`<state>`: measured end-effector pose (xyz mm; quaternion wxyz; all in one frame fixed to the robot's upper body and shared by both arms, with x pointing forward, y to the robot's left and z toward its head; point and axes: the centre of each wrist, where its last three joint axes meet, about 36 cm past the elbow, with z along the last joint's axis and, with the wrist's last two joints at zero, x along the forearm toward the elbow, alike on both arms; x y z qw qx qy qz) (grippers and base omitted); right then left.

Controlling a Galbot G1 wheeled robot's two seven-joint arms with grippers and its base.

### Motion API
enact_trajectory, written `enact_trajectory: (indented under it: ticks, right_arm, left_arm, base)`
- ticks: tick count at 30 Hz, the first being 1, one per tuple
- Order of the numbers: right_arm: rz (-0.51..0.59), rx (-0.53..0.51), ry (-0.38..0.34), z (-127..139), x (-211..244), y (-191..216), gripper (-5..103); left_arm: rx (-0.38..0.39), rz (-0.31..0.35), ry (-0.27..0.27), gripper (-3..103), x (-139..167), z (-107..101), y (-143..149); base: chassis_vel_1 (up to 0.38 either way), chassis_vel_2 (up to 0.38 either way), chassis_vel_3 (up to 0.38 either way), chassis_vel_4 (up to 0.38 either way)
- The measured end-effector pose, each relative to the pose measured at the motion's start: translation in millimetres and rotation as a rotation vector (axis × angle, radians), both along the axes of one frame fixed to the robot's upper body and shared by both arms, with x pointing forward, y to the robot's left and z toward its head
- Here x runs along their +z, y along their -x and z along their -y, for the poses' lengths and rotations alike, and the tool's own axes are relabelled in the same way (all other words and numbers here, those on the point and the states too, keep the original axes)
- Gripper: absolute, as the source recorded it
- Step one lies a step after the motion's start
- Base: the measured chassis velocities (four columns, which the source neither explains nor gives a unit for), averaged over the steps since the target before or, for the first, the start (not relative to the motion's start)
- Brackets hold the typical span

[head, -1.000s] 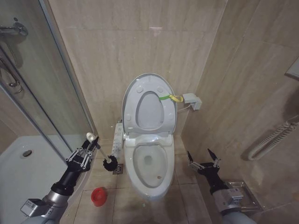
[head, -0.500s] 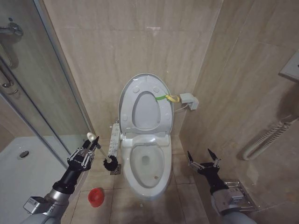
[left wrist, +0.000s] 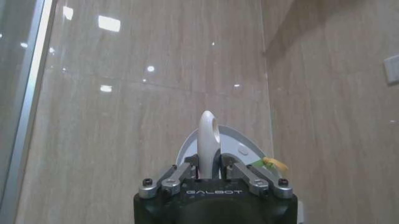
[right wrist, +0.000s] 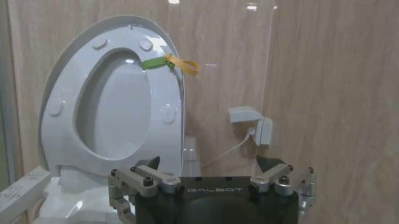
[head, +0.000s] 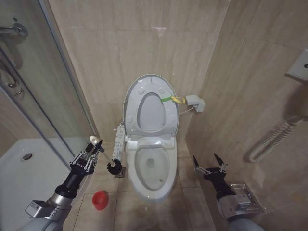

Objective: Open the toilet lid, clean the toilet bowl with a toilet brush, close the toilet lid, and flush.

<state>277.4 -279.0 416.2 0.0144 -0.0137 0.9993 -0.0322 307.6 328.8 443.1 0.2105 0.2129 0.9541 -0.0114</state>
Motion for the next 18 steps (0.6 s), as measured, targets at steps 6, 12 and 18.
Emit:
enact_trajectory:
  ticks: [6, 12, 18]
  right_arm:
    - [-0.001, 0.000, 0.000, 0, 0, 0, 100]
    - [0.000, 0.000, 0.000, 0, 0, 0, 100]
    - [0.000, 0.000, 0.000, 0, 0, 0, 100]
  left_arm:
    - [-0.011, 0.003, 0.000, 22, -1, -1, -2]
    - [-0.045, 0.015, 0.000, 22, -4, -4, -9]
    - [-0.070, 0.023, 0.015, 22, -6, -12, -32]
  base:
    - [0.131, -0.139, -0.124, 0.119]
    - [0.008, -0.014, -0.015, 0.015]
    - [-0.024, 0.024, 0.024, -0.024]
